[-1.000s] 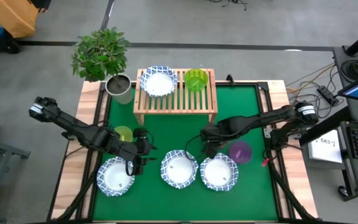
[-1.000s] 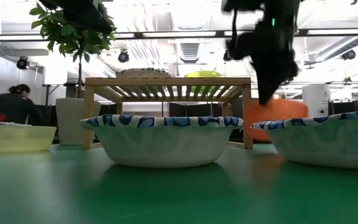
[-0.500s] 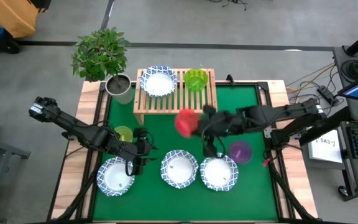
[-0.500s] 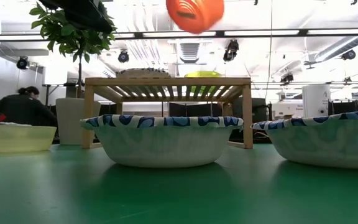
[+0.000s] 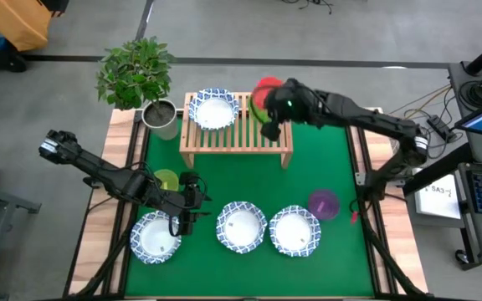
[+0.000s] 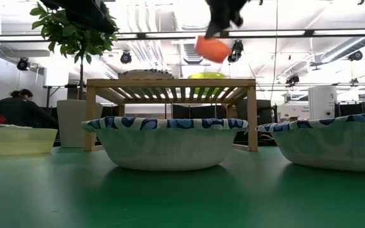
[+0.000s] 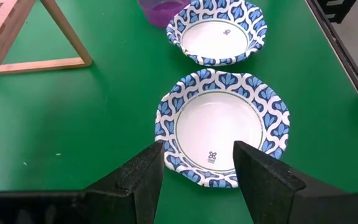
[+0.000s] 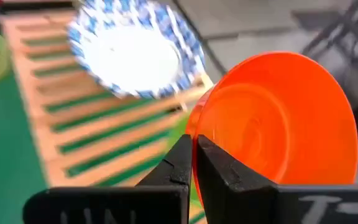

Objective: Place and stack bowls onto a shelf
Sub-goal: Stack the orange bowl on top of the green bowl on the shelf, then stack the white patterned bowl on top of the white patterned bowl on the shelf

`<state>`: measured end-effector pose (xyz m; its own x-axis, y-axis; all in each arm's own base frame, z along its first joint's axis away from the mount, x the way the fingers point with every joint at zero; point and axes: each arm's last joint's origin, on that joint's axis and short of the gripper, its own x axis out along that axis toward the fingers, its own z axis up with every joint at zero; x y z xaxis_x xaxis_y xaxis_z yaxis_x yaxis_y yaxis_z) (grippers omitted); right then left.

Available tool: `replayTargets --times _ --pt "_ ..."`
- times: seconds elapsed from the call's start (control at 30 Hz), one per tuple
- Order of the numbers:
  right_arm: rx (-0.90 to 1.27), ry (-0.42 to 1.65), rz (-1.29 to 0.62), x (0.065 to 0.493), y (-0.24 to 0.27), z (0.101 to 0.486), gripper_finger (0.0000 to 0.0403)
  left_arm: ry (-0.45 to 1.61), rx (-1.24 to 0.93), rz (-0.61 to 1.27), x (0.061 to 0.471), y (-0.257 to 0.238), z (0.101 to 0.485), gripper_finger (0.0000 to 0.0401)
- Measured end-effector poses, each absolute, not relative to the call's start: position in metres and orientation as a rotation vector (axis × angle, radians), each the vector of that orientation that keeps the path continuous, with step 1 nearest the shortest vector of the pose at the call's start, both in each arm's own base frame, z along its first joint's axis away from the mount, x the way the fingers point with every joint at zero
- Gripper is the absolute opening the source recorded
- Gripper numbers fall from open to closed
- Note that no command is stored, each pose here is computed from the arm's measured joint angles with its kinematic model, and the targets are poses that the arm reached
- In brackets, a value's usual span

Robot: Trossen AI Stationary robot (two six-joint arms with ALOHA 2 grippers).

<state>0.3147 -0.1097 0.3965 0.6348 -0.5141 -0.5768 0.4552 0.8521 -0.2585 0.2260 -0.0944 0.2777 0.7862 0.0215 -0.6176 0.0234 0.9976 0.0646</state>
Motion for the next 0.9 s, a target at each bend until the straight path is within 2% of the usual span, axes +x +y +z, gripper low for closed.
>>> replayTargets --times 0.4,0.67,0.9 --pt "-0.047 0.797 -0.556 0.335 -0.148 0.358 0.0014 0.667 0.07 0.0 0.226 -0.094 0.278 0.0176" --pt "-0.01 0.801 -0.569 0.338 -0.148 0.354 0.0089 0.666 0.073 -0.001 0.226 -0.094 0.278 0.0176" --pt "0.056 0.738 -0.584 0.32 -0.133 0.377 0.0139 0.668 0.061 0.004 0.227 -0.094 0.277 0.0176"
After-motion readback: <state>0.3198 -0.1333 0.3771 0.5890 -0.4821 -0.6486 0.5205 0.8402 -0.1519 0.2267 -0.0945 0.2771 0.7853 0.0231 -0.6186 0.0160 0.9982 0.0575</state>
